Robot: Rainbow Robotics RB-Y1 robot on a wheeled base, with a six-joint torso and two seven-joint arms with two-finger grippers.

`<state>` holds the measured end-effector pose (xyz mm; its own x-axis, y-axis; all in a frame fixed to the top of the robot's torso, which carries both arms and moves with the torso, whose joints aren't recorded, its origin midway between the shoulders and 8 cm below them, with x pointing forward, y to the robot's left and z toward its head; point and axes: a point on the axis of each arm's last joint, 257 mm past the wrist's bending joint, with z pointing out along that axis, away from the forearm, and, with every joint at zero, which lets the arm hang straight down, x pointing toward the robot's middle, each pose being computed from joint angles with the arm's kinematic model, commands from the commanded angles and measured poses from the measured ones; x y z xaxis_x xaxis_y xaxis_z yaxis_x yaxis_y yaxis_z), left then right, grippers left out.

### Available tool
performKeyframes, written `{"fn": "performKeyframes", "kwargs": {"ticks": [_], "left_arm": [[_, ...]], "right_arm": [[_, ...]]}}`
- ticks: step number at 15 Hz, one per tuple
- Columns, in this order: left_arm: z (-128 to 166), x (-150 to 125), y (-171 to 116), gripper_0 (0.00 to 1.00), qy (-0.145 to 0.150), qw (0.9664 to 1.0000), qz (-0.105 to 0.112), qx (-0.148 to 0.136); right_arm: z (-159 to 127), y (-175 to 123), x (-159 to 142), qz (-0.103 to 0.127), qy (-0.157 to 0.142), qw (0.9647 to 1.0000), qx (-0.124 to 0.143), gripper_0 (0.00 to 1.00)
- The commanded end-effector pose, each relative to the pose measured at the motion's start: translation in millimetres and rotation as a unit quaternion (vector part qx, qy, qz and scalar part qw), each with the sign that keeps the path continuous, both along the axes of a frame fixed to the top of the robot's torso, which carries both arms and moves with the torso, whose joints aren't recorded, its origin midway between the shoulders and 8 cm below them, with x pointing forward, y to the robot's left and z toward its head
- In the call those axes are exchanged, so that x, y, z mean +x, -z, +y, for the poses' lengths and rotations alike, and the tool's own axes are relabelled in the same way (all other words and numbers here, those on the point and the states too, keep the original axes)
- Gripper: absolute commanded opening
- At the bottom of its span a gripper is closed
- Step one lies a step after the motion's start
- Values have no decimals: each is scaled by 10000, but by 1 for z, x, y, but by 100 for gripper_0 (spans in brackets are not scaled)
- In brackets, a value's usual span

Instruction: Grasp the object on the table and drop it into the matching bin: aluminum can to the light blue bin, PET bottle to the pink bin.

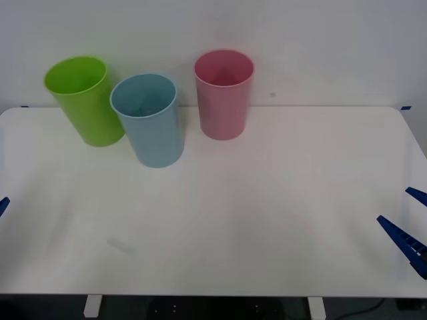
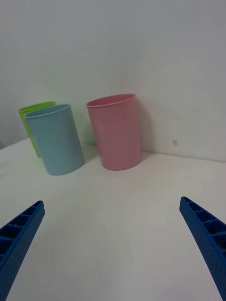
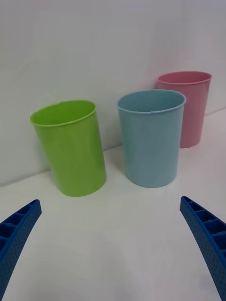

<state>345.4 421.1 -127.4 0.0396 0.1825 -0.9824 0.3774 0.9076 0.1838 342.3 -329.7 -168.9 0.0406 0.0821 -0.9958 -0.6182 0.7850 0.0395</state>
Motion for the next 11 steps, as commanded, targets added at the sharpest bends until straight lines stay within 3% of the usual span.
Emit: {"fn": "performKeyframes", "kwargs": {"ticks": [1, 11], "left_arm": [[10, -11, 6, 100, -111, 9999, 97, -3], [18, -27, 17, 100, -224, 9993, 250, -133]], "right_arm": [[0, 0, 0, 0, 0, 10000, 0, 100], [0, 0, 0, 0, 0, 10000, 0, 100]]}}
